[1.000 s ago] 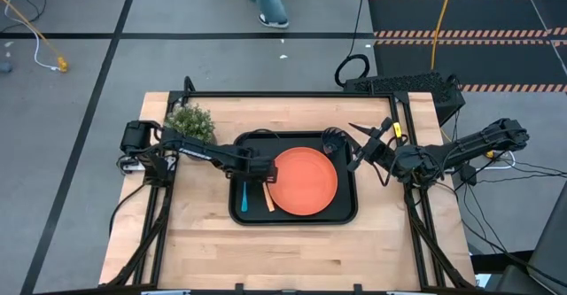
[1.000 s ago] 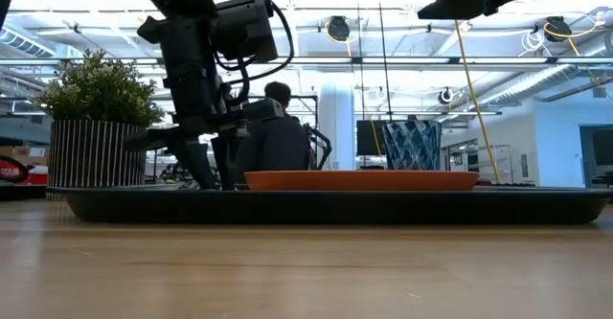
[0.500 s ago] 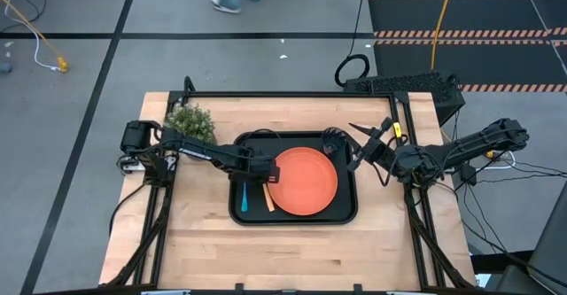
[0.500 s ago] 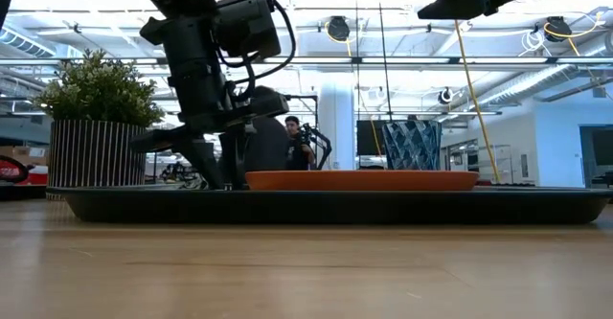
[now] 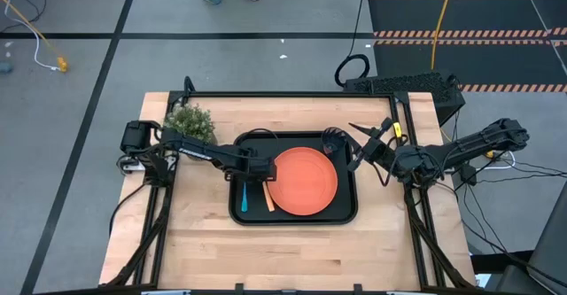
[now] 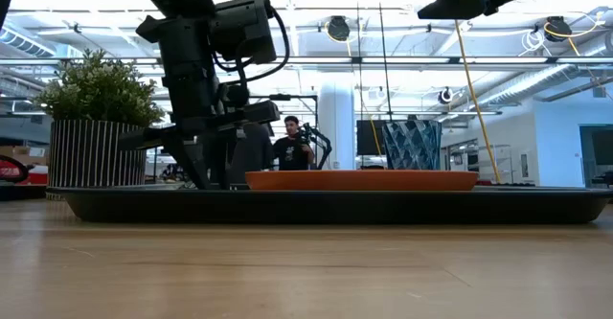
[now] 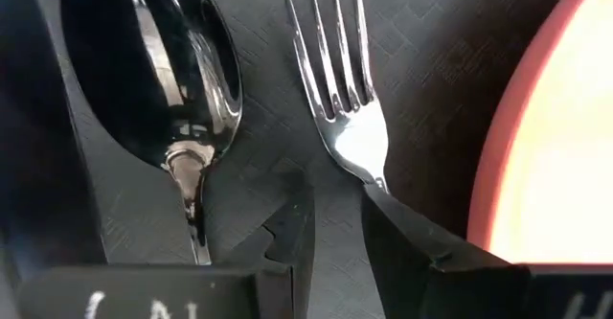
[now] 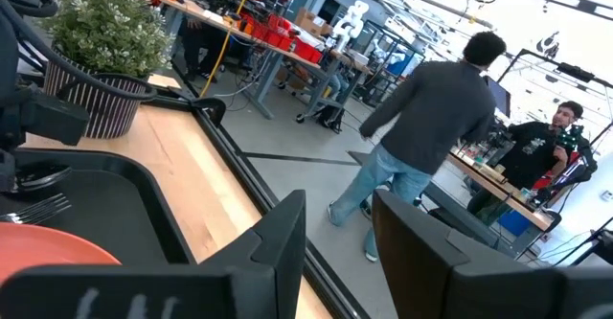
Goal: Pick and place plate/cup/fork/spoon on tray
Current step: Adjust the light orange fork on the black serving tray
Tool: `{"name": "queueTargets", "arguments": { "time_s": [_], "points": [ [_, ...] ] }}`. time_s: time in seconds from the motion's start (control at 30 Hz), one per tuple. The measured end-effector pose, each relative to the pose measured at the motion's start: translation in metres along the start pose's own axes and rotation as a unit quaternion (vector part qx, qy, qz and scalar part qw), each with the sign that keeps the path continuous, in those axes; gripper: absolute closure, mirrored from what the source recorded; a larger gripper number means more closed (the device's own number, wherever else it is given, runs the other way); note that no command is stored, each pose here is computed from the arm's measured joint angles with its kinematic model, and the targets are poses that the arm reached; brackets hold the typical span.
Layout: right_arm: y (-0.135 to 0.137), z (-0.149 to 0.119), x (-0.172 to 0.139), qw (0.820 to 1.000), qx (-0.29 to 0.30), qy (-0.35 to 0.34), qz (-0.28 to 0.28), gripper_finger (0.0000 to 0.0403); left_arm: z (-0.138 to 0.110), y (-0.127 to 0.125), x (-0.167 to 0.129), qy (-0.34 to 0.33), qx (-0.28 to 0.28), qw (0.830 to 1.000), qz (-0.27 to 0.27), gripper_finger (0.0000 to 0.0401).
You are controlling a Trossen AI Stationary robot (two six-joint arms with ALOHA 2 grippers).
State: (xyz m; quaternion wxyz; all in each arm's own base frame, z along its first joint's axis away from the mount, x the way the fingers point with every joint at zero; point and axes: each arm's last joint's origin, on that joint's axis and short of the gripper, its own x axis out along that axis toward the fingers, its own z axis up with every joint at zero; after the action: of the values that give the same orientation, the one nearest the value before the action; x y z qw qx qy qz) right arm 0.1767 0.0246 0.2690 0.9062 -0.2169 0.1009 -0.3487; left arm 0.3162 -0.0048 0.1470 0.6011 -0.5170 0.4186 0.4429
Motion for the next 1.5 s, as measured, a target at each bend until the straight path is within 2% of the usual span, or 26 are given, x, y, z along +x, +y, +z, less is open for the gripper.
{"name": "queueTargets", "arguments": {
  "time_s": [0.3, 0.9, 1.17, 1.5],
  "points": [
    [0.000, 0.000, 0.000, 1.000, 0.000, 0.000, 0.000, 0.0289, -0.001, -0.008, -0.001, 0.002, -0.008, 0.999, -0.039, 0.0311],
    [0.000, 0.000, 0.000, 1.000, 0.000, 0.000, 0.000, 0.0289, -0.002, -0.007, 0.000, 0.015, -0.069, 0.997, -0.033, 0.0311],
    [0.000, 0.000, 0.000, 1.000, 0.000, 0.000, 0.000, 0.0289, -0.002, 0.001, 0.001, 0.014, -0.092, 0.996, 0.007, 0.0311],
    [0.000, 0.000, 0.000, 1.000, 0.000, 0.000, 0.000, 0.0289, 0.001, -0.013, -0.005, 0.003, -0.077, 0.996, -0.039, 0.0311]
  ]
}}
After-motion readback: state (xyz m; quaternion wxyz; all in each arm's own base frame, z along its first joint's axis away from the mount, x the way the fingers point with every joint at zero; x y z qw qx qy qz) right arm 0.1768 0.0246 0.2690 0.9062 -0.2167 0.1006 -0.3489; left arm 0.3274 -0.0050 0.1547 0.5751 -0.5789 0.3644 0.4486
